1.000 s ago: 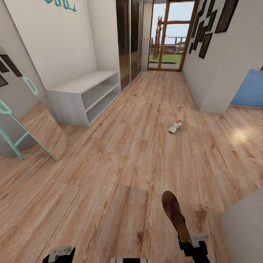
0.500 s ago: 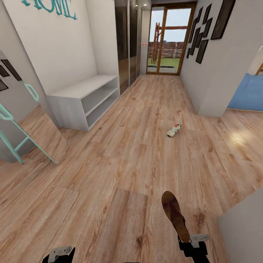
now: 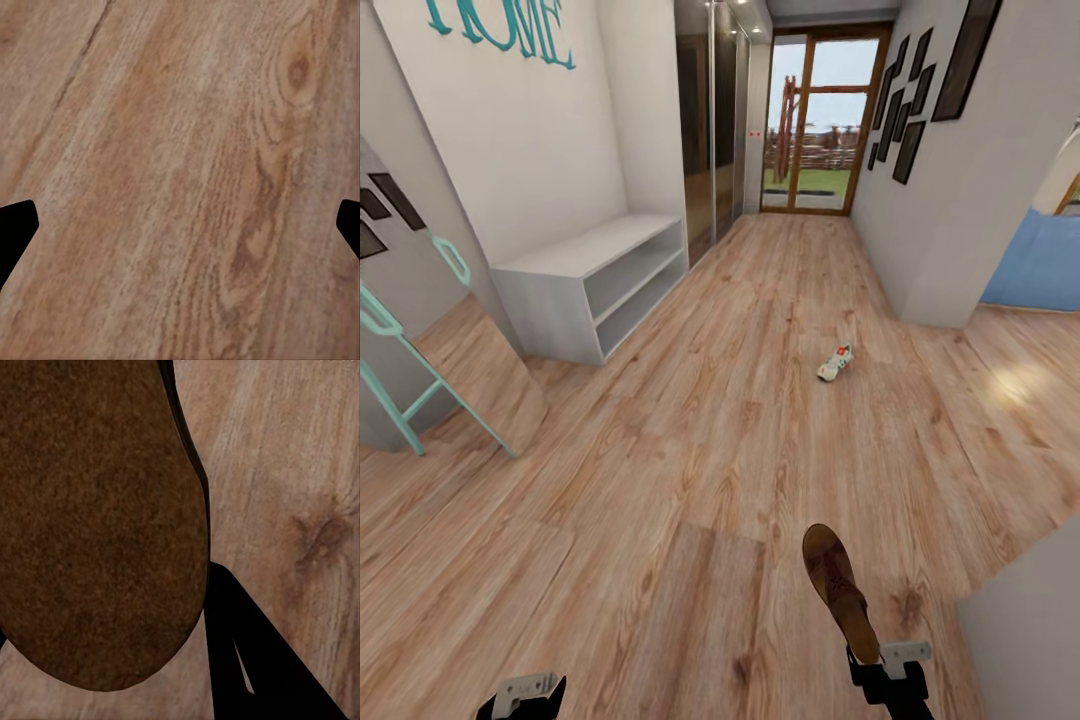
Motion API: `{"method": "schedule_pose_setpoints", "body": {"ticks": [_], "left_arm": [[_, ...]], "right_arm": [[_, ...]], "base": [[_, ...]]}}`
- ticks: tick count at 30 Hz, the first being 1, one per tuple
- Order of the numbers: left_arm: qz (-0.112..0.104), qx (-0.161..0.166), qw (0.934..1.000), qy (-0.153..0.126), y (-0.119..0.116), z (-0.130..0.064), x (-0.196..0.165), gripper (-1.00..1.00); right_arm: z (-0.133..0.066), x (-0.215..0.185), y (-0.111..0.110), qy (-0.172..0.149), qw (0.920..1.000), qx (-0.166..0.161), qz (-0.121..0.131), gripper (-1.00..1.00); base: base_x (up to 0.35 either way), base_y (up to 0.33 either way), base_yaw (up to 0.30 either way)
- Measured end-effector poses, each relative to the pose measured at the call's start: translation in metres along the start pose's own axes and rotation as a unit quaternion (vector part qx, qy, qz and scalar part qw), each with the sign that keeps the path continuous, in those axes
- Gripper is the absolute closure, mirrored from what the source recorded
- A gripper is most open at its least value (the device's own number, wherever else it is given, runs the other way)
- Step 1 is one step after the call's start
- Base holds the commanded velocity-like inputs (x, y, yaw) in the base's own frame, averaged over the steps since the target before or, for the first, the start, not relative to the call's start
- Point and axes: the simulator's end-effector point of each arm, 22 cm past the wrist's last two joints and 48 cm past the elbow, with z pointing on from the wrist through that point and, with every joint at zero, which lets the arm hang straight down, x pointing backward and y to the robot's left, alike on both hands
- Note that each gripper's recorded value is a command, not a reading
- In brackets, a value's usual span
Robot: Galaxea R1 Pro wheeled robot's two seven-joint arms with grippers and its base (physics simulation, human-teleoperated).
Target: Pick up the two gym shoes and the two sandals from the corridor floor and place them onto the hallstand (shoe rack) in the corridor, making sure they are on the rack and not on the floor. Arrange them so the two gym shoes are next to each other and the two sandals are next to each other.
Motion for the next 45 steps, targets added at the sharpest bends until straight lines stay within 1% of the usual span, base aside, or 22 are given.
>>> {"method": "schedule_pose_setpoints", "body": {"ticks": [7,27,45], "left_arm": [[0.000,0.000,1.0000,-0.006,0.000,-0.001,-0.005,-1.00],[-0.002,0.002,0.9998,-0.020,-0.001,-0.002,-0.019,-1.00],[-0.003,0.002,0.9994,-0.034,-0.002,-0.004,-0.031,-1.00]], "right_arm": [[-0.001,-0.005,-0.001,-0.005,1.0000,0.001,0.000,1.00],[-0.002,-0.020,-0.003,-0.020,0.9998,0.003,0.001,1.00],[-0.004,-0.034,-0.005,-0.034,0.9994,0.005,0.002,1.00]], "base": [[0.239,0.000,0.000],[0.330,0.001,0.000],[0.333,0.110,0.000]]}}
